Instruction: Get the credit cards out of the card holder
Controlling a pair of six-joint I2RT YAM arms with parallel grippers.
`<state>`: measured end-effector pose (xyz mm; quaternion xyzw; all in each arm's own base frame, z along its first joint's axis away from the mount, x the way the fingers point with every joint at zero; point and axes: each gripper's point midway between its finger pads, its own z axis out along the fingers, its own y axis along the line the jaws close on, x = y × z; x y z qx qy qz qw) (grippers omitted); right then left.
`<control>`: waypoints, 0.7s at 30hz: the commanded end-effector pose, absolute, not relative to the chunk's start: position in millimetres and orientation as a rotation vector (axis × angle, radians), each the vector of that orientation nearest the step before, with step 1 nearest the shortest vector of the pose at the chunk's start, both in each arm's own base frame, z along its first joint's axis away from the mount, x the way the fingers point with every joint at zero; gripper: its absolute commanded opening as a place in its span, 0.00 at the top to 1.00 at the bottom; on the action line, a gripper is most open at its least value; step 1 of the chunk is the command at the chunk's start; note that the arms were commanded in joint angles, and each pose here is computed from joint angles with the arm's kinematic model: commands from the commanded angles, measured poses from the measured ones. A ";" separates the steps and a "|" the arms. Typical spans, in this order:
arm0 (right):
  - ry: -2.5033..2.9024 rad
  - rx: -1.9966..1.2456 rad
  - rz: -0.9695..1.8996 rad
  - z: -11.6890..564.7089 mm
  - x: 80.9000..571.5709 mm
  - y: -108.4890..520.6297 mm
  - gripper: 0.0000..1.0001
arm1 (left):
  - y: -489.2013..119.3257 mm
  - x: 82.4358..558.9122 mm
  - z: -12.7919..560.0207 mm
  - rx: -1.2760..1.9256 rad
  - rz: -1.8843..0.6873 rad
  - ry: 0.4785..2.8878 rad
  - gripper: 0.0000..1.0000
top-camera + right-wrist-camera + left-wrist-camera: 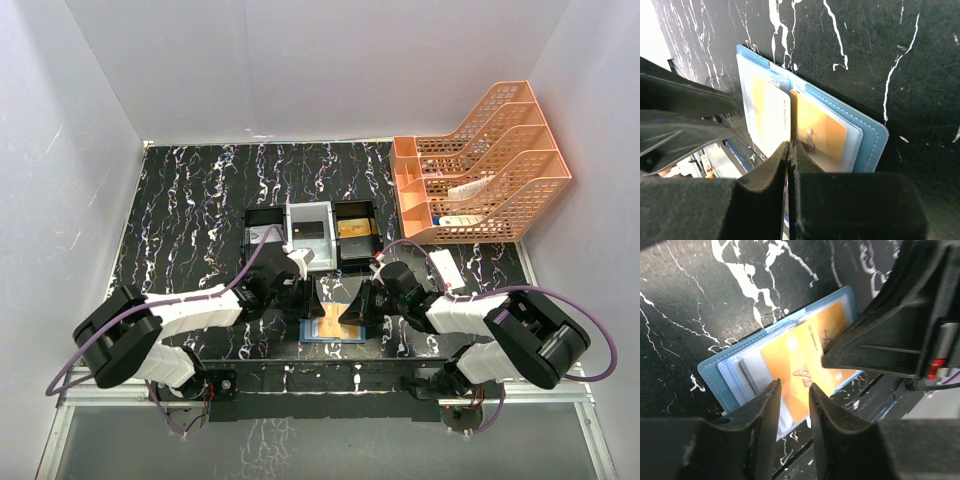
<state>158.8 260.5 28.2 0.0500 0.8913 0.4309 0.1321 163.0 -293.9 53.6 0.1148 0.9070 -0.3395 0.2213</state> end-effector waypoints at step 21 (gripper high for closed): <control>2.458 0.183 1.429 46.8 169.4 278.6 0.78 | -267.3 143.6 3.3 0.309 -0.776 2.690 0.87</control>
